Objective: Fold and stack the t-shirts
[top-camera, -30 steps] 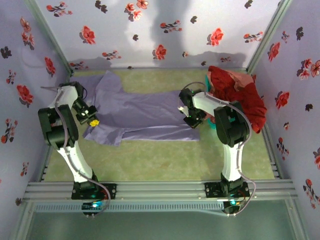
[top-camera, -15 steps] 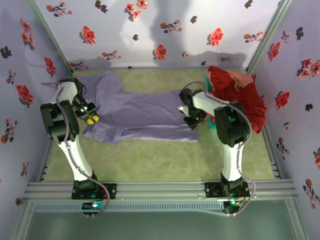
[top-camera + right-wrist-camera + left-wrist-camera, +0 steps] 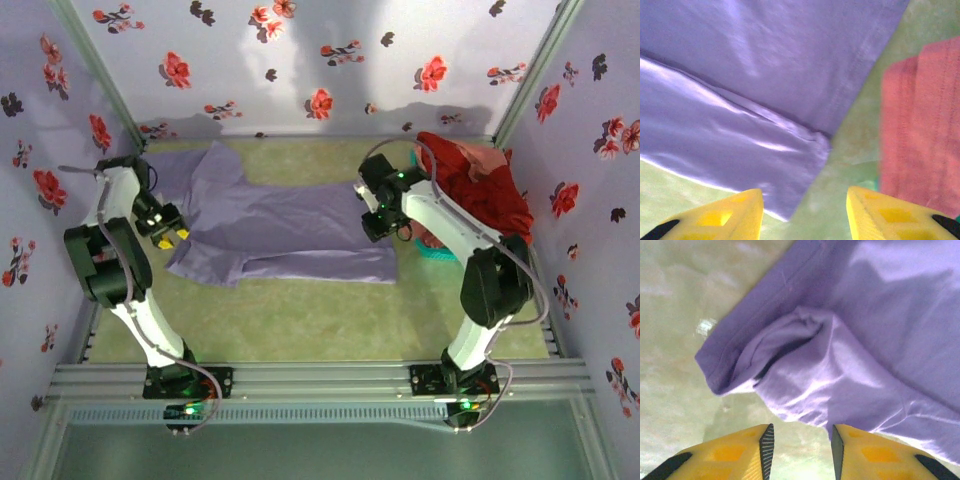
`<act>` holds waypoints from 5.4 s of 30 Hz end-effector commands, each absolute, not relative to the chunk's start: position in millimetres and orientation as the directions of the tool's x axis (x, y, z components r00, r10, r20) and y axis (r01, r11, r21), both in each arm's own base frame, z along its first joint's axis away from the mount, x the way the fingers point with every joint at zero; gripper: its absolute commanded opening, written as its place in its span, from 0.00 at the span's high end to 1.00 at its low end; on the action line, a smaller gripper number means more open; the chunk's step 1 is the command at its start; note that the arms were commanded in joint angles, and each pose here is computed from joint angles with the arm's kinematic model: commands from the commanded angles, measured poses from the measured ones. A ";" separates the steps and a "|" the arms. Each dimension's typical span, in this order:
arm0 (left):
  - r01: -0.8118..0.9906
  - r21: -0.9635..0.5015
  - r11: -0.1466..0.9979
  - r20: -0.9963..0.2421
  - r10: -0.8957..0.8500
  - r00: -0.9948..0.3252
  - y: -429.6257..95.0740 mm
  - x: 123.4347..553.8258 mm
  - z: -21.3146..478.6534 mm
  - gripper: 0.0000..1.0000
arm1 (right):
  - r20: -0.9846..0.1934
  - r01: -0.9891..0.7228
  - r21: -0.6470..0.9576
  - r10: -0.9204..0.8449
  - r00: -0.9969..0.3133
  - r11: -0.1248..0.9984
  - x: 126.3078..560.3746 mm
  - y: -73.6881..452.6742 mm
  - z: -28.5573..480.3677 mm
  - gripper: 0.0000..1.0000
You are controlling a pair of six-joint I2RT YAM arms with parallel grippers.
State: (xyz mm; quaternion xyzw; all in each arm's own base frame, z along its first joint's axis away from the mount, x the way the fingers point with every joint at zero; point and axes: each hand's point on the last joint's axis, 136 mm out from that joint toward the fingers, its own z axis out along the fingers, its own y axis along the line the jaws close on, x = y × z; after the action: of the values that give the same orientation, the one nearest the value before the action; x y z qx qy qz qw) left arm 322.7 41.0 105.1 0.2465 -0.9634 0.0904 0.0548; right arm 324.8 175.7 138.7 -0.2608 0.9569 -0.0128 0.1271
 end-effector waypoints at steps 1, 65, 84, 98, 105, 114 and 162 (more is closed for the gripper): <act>-0.463 -0.133 0.877 0.200 -0.433 -0.879 39.1 300.4 94.5 0.61 | -0.297 -0.389 0.019 -0.366 -0.882 0.921 312.8 213.1 149.8 0.50; -0.567 -0.694 0.444 0.269 -0.571 -0.776 -27.8 446.5 95.5 0.85 | -0.174 0.012 0.550 0.129 -0.976 0.835 283.4 403.1 95.4 0.48; -0.579 -0.651 0.491 0.152 -0.663 -0.733 -15.2 381.4 91.6 0.43 | -0.230 0.018 0.519 0.160 -0.960 0.855 291.2 359.8 111.4 0.46; -0.610 -0.640 0.467 0.160 -0.696 -0.700 -16.5 389.2 53.0 0.36 | -0.230 0.026 0.519 0.170 -0.958 0.854 292.5 348.8 114.8 0.46; -0.606 -0.653 0.455 0.156 -0.702 -0.695 -20.7 404.2 50.6 0.36 | -0.229 0.031 0.520 0.174 -0.958 0.854 292.9 346.7 115.9 0.46; -0.602 -0.674 0.429 0.143 -0.724 -0.675 -20.8 426.2 55.1 0.36 | -0.222 0.031 0.521 0.171 -0.960 0.853 292.7 348.4 116.0 0.46; -0.429 -0.131 0.894 -0.140 -0.445 -0.885 46.4 355.7 88.6 0.49 | -0.230 0.063 0.402 0.167 -0.959 0.913 275.9 276.4 89.7 0.45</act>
State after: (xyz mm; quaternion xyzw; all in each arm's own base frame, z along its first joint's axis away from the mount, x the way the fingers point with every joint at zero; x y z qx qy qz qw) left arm 370.4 20.0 80.9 0.2887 -0.9434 0.1236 -0.1064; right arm 278.8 286.3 84.9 0.0706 0.9676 0.2101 0.1207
